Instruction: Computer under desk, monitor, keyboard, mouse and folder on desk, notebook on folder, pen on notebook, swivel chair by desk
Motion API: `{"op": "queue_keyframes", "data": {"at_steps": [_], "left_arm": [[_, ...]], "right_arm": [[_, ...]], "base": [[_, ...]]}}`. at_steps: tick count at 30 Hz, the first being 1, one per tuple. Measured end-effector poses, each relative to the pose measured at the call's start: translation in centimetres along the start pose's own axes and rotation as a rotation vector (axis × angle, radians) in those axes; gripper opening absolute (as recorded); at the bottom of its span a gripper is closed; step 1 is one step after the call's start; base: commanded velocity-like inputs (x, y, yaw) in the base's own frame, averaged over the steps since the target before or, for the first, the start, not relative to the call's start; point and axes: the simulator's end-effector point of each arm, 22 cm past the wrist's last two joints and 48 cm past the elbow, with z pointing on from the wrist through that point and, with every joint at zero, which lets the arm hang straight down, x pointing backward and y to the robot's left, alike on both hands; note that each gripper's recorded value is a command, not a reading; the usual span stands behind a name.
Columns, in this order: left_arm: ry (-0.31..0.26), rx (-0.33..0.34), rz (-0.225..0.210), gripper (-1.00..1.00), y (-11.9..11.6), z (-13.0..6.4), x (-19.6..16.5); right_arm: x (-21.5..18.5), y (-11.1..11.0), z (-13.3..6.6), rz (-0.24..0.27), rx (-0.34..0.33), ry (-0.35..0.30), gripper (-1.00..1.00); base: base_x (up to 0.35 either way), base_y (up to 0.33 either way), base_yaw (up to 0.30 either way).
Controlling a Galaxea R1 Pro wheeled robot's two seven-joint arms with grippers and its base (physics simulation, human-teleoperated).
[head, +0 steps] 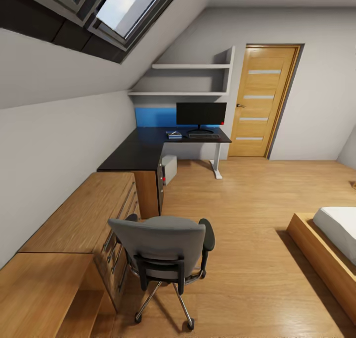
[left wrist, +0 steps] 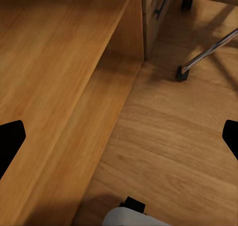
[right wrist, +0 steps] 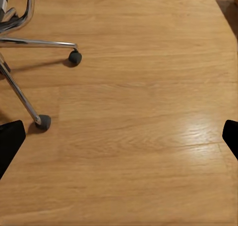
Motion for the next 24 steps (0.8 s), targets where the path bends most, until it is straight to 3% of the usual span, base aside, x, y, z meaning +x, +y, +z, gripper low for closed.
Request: {"op": "queue_keyframes", "data": {"at_steps": [24], "left_arm": [[0.001,0.002,0.000,1.00,-0.7,2.3,2.0]], "right_arm": [[2.1,0.3,2.2,0.001,0.000,-0.003,1.00]], "base": [[-0.005,0.000,0.000]]}}
